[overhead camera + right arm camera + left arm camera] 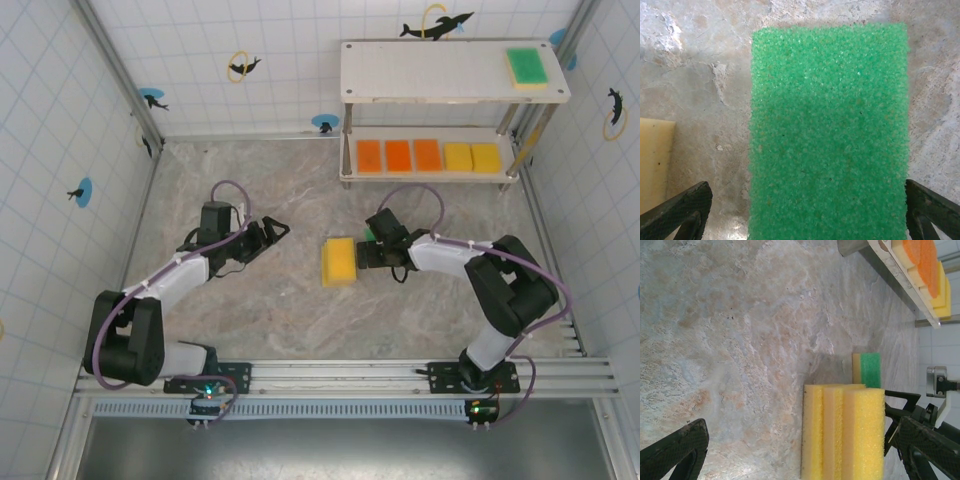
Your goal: Place and organize the cleaning sponges onto the shelf
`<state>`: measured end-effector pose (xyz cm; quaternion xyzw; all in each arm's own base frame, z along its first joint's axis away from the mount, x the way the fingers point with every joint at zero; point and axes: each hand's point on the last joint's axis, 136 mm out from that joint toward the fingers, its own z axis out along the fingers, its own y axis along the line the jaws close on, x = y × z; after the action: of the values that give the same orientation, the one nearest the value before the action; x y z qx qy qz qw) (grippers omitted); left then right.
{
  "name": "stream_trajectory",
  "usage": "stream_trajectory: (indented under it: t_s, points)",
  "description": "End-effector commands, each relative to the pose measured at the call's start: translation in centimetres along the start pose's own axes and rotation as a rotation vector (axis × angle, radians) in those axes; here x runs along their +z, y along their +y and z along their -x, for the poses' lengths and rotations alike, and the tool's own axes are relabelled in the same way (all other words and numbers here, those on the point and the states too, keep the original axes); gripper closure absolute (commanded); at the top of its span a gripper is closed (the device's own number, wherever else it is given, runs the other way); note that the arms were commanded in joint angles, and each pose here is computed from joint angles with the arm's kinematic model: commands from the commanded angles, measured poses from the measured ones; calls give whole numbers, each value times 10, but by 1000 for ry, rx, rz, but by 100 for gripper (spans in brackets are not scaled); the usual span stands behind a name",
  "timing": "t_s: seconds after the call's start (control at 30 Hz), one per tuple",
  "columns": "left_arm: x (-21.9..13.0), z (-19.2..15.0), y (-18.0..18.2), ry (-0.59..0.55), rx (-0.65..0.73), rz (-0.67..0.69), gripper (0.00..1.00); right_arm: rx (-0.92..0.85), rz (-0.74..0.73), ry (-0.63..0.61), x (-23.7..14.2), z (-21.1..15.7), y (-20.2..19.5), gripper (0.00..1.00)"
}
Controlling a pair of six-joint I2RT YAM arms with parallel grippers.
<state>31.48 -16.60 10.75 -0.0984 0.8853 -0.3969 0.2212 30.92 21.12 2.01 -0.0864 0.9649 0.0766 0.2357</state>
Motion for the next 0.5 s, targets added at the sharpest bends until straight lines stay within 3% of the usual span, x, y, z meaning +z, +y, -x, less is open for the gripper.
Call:
stream_trajectory:
  t_s: [0.0,0.47]
  points:
    - [-1,-2,0,4,-13,9,2,-7,-42,55,11,-17,-7,1]
    - [1,-2,1,8,-6,5,2,-68,-136,50,18,-26,-11,0]
